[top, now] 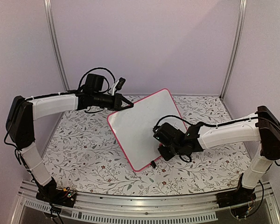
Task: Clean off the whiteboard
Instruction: Erase the whiteboard at the center of the board.
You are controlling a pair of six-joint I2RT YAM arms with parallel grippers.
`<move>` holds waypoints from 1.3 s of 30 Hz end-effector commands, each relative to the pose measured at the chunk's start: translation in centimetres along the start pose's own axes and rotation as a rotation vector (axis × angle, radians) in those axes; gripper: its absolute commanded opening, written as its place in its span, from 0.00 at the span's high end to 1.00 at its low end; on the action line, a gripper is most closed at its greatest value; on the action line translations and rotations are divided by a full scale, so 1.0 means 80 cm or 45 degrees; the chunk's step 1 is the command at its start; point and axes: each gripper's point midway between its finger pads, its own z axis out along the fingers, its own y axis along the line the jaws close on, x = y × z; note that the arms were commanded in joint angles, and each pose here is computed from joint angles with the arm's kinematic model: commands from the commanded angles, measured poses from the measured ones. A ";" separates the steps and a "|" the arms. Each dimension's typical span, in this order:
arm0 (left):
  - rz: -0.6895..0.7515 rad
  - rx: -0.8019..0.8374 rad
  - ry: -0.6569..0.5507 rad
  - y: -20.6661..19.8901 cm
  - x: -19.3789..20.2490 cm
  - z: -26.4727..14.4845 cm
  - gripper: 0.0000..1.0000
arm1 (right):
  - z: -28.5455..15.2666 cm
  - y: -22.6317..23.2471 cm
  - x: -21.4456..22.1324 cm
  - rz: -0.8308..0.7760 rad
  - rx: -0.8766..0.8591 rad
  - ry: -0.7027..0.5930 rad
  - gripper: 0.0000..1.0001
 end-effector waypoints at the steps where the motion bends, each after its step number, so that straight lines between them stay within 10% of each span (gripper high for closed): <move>1: 0.026 -0.050 0.051 0.006 0.020 0.016 1.00 | -0.021 0.000 -0.014 0.007 -0.022 -0.010 1.00; 13: 0.004 -0.045 0.062 0.009 0.024 0.022 1.00 | -0.056 -0.032 -0.116 0.014 0.082 -0.264 1.00; 39: -0.010 -0.041 0.073 0.013 0.028 0.025 1.00 | 0.008 -0.008 -0.053 0.035 -0.001 -0.120 1.00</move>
